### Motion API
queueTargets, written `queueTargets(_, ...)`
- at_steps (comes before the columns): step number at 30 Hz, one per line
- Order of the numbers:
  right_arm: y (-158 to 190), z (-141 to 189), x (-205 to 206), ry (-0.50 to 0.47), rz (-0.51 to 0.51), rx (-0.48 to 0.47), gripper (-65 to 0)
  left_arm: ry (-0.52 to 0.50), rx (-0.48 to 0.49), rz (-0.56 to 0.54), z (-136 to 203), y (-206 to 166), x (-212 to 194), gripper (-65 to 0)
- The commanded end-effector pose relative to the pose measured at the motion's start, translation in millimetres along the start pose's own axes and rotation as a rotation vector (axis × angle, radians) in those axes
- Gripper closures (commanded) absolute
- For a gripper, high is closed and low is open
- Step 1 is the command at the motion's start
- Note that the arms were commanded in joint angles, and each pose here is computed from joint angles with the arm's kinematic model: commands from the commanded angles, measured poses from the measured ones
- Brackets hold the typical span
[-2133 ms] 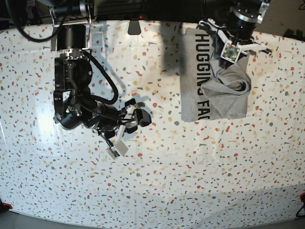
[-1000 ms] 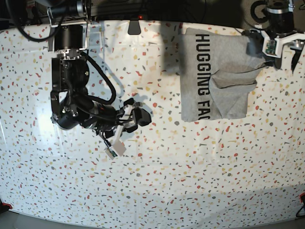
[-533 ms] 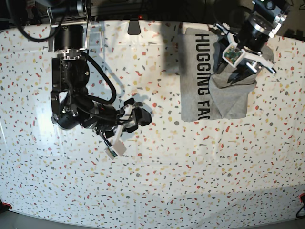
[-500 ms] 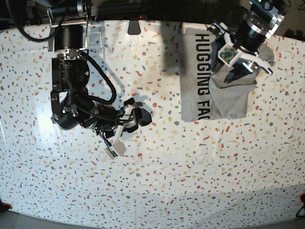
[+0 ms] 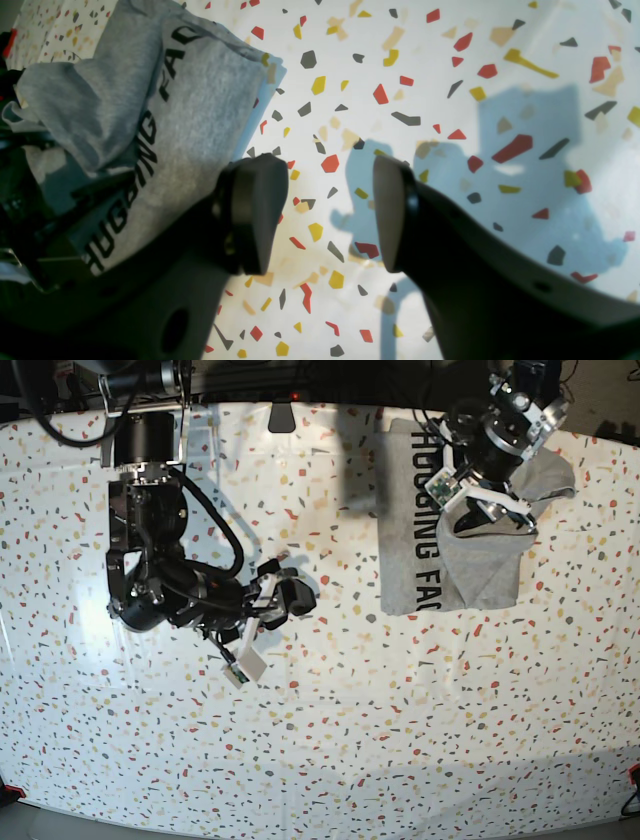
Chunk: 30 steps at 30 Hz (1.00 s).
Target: Fold the T-shirt properly
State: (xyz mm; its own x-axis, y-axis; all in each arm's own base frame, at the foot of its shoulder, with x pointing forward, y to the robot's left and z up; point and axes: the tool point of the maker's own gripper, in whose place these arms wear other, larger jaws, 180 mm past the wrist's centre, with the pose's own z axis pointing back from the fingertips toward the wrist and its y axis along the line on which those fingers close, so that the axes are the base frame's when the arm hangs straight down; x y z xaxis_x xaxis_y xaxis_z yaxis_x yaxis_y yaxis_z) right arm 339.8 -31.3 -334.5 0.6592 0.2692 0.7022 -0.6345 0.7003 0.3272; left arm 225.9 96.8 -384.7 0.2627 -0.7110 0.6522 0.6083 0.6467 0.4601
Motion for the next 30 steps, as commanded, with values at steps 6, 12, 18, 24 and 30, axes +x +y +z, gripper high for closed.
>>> queueTargets(6, 1, 5, 20, -0.056, 0.03, 0.007, -31.6, -0.069, 0.216, 0.035, 5, 51, 23, -25.9)
queueTargets(12, 1, 5, 19, -0.054, 0.029, 0.007, -31.6, -0.079, 0.365, 0.052, 8, 96, 29, -18.7)
queueTargets(18, 3, 4, 12, -0.041, 0.019, 0.011, -31.6, -0.045, 0.58, 0.135, 30, 173, 3, -18.7)
queueTargets(24, 4, 3, 7, -0.035, 0.011, 0.015, -31.6, -0.022, 0.663, 0.255, 47, 207, -29, -18.7)
queueTargets(30, 5, 3, 19, -0.088, 0.015, 0.018, -26.5, -0.037, 0.617, 0.492, 52, 207, -40, -8.6)
